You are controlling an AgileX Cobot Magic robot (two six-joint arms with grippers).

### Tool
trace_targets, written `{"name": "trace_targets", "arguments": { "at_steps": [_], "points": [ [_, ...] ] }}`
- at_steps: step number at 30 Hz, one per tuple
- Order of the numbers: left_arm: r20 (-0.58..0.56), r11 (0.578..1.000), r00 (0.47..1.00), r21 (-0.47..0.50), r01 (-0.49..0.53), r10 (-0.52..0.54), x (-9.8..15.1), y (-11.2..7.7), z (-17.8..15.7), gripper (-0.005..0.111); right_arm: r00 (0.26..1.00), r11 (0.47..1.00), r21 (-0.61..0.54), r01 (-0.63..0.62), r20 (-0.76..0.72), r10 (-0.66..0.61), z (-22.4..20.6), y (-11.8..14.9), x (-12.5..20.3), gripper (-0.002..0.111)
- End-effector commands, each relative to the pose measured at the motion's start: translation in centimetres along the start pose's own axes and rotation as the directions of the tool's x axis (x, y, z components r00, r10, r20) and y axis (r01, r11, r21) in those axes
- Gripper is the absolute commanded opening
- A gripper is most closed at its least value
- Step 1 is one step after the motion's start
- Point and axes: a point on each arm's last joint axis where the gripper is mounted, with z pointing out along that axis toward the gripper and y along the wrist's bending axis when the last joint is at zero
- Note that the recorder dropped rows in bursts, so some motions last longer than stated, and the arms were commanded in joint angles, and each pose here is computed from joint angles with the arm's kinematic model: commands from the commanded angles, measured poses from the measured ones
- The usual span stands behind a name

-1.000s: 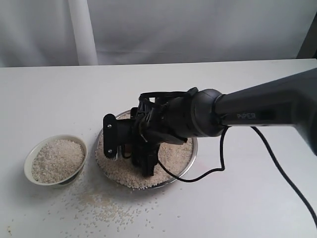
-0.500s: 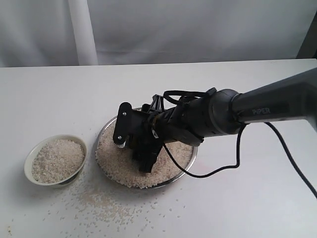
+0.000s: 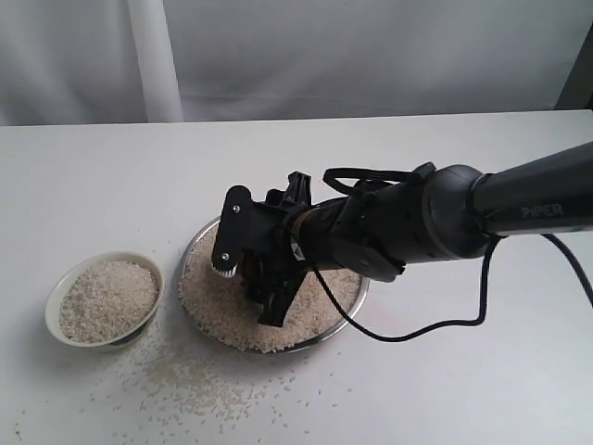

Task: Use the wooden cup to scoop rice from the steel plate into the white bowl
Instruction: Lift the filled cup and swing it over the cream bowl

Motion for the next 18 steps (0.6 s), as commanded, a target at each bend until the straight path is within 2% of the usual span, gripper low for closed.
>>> {"name": "trace_targets", "arguments": {
  "at_steps": [1, 3, 11, 12, 16, 18],
  "points": [
    [0.008, 1.0, 1.0, 0.008, 0.002, -0.002, -0.1, 0.0, 0.0, 0.0, 0.998, 0.998, 0.033, 0.053, -0.016, -0.053, -2.0, -1.8, -2.7, 0.0],
    [0.008, 1.0, 1.0, 0.008, 0.002, -0.002, -0.1, 0.0, 0.0, 0.0, 0.992, 0.993, 0.026, 0.112, -0.065, -0.11, -2.5, -2.5, -4.5, 0.0],
    [0.008, 1.0, 1.0, 0.008, 0.002, -0.002, -0.1, 0.0, 0.0, 0.0, 0.972, 0.97, 0.092, 0.223, 0.058, -0.229, -3.5, -2.6, -12.4, 0.0],
    [0.008, 1.0, 1.0, 0.008, 0.002, -0.002, -0.1, 0.0, 0.0, 0.0, 0.959, 0.956, 0.095, 0.279, 0.028, -0.282, -2.9, -2.4, -13.8, 0.0],
    [0.008, 1.0, 1.0, 0.008, 0.002, -0.002, -0.1, 0.0, 0.0, 0.0, 0.911, 0.907, 0.092, 0.411, -0.086, -0.403, -1.2, -1.4, -15.7, 0.0],
    [0.008, 1.0, 1.0, 0.008, 0.002, -0.002, -0.1, 0.0, 0.0, 0.0, 0.853, 0.855, 0.089, 0.511, -0.177, -0.491, 0.3, -0.4, -16.4, 0.0]
  ]
}}
